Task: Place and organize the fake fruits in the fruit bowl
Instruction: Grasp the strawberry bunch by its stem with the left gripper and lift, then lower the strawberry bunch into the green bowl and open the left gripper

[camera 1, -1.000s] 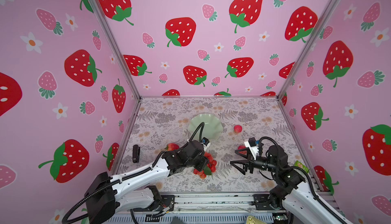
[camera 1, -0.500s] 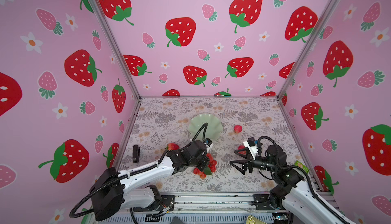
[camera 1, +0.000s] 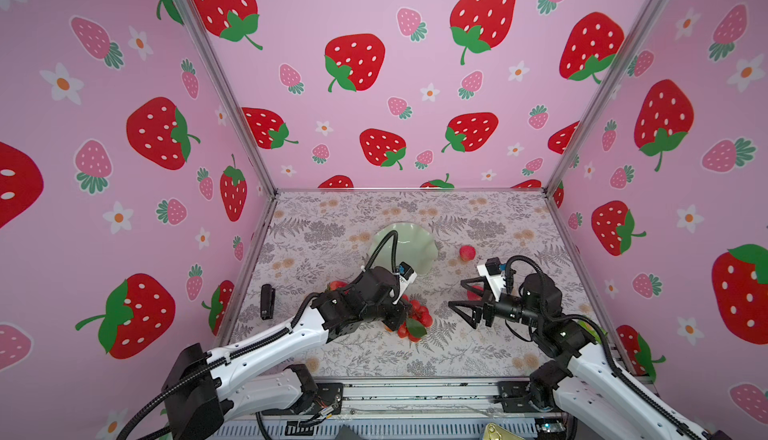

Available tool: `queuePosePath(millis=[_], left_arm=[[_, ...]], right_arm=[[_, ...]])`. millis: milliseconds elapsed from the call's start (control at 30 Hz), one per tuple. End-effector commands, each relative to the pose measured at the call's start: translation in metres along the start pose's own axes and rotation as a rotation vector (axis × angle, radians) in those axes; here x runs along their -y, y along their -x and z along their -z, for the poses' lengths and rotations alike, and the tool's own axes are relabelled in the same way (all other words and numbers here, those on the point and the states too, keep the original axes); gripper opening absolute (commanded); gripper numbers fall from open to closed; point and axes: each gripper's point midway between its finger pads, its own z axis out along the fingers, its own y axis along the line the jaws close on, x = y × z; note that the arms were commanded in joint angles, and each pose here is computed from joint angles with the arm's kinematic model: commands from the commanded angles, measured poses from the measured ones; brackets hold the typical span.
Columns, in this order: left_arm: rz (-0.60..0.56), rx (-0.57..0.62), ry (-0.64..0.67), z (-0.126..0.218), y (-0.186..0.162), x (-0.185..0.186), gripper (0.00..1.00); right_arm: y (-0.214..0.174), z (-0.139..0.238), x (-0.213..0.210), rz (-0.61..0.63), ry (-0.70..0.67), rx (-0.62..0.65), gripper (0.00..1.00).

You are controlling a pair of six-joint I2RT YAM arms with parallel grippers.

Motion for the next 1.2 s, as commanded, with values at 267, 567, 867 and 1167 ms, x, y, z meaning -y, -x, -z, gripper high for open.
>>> queuePosePath(millis=[267,567,867,1167], left_arm=[[0.373,0.253,0.037,0.03,0.149,-0.07,0.0],[0.497,0.179,0.211,-0.015,0.169,-0.134,0.0],[0.522,0.138,0.292,-0.064,0.161,-0.167,0.0],[0.538,0.072,0.32,-0.093,0.147,-0.181,0.0]], right_arm=[[0.046,-0.024,-0.01,0.151,0.1,0.04,0.99],[0.046,-0.024,-0.003,0.163,0.068,0.06,0.99],[0.043,-0.038,0.005,0.159,0.079,0.042,0.99],[0.035,-0.043,0.011,0.153,0.07,0.024,0.99]])
